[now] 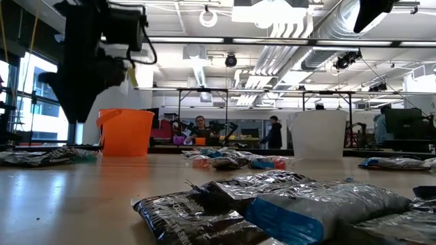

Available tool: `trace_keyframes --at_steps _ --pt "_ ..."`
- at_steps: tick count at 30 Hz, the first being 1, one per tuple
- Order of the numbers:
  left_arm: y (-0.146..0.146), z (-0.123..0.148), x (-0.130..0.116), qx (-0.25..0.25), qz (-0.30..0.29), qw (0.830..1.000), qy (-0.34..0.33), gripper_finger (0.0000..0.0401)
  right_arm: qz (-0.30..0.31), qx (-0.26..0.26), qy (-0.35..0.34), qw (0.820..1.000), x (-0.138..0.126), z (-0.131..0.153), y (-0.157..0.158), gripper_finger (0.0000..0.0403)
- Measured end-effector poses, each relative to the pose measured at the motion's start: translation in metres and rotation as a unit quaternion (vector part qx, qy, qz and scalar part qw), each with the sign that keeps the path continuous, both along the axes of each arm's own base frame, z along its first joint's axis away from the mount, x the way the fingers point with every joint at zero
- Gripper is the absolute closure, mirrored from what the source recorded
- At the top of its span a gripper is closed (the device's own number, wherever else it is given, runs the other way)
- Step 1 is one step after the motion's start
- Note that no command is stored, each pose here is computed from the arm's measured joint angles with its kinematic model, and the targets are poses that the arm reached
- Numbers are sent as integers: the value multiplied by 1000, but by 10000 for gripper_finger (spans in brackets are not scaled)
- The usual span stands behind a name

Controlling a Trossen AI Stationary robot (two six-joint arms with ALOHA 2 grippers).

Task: Sort candy
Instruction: Put the brown chocolate into the orange bucket

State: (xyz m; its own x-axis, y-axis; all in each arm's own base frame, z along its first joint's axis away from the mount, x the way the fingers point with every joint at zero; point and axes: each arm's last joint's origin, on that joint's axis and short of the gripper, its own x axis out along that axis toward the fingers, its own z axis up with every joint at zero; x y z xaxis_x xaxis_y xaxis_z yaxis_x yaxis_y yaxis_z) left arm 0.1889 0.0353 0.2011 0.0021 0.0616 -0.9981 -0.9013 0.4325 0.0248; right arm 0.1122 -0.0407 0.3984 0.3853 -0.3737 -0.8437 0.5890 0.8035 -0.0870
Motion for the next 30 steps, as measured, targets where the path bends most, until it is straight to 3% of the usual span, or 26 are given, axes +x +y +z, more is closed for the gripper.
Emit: trace_keyframes --at_steps 11,17,26,30 --pt "12 -31 -9 46 65 997 -13 277 15 -7 6 1000 0 0 0 394" --pt "17 -41 -8 53 56 996 -43 269 12 -5 5 1000 0 0 0 394" --pt "15 -53 -15 34 29 999 -30 254 11 -5 5 1000 0 0 0 394" --pt "12 -66 -23 1 30 999 -32 248 4 -1 1 1000 0 0 0 394"
